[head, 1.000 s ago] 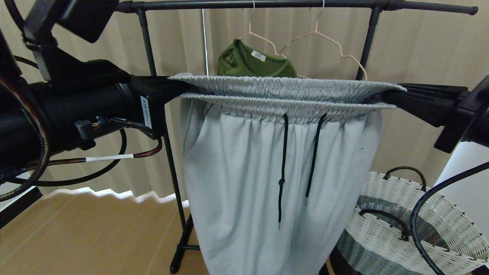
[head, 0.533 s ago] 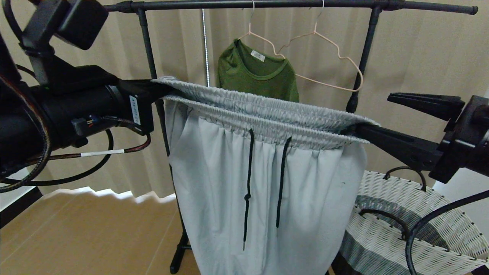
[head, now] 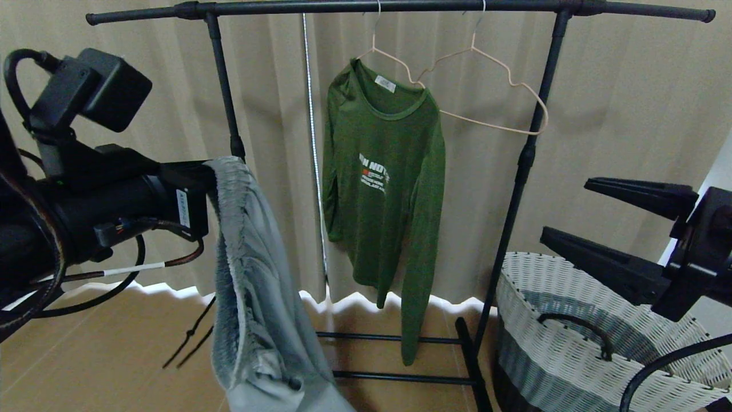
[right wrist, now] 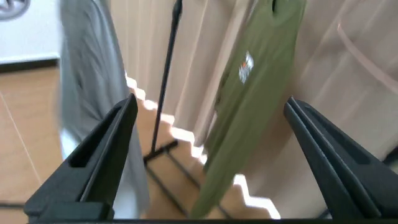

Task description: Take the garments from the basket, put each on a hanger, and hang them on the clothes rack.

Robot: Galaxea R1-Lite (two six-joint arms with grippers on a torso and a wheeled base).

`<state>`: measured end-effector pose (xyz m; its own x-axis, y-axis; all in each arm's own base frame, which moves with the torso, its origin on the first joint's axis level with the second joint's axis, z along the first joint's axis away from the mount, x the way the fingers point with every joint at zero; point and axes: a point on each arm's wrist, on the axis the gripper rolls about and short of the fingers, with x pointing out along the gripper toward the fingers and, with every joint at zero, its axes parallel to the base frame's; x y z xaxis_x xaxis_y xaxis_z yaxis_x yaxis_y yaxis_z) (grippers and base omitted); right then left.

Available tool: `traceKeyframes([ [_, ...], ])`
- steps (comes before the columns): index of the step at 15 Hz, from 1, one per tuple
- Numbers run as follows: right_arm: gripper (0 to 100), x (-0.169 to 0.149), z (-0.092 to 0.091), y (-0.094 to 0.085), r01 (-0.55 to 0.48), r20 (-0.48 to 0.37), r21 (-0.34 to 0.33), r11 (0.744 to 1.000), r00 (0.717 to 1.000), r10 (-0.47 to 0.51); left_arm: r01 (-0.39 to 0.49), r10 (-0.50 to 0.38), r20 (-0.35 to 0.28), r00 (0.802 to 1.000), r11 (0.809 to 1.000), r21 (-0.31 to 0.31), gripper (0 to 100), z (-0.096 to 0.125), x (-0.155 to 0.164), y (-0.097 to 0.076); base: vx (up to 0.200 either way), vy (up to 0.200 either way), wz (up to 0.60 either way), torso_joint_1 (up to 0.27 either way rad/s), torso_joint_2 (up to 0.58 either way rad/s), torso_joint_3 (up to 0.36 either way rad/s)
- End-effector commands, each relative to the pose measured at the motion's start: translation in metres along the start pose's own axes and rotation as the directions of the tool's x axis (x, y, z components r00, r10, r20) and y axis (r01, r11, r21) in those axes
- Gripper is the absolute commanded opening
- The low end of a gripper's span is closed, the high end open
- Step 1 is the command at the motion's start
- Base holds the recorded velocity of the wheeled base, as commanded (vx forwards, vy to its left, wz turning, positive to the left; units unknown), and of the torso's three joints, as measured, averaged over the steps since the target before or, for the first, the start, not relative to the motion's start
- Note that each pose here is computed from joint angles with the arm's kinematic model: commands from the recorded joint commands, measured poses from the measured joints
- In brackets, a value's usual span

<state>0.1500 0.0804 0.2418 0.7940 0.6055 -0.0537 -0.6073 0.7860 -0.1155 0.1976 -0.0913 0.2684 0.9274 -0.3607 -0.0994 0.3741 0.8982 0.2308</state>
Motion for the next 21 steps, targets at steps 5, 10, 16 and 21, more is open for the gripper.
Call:
traceKeyframes([
  [5,100,-0.026,-0.035,-0.028,0.229,-0.104,0.021,0.973,0.969,-0.226,-0.064,0.064,0.032,0.997,0.998,0.001,0,-0.016,-0.035,0.009,0.0,0.0,0.0,0.0,0.0,0.0],
  [10,100,-0.038,-0.035,-0.024,0.243,-0.081,0.01,0.97,0.967,-0.241,-0.069,0.069,0.034,0.997,0.998,0.0,0,-0.016,-0.035,0.011,0.0,0.0,0.0,0.0,0.0,0.0],
  [16,100,-0.04,-0.036,-0.029,0.277,-0.085,0.012,0.961,0.958,-0.275,-0.069,0.069,0.034,0.997,0.998,0.0,0,-0.017,-0.037,0.01,0.0,0.0,0.0,0.0,0.0,0.0],
  [21,100,-0.039,-0.036,-0.029,0.274,-0.086,0.014,0.962,0.958,-0.272,-0.069,0.069,0.026,0.997,0.998,0.003,0,-0.019,-0.038,0.01,0.0,0.0,0.0,0.04,-0.1,-0.06],
])
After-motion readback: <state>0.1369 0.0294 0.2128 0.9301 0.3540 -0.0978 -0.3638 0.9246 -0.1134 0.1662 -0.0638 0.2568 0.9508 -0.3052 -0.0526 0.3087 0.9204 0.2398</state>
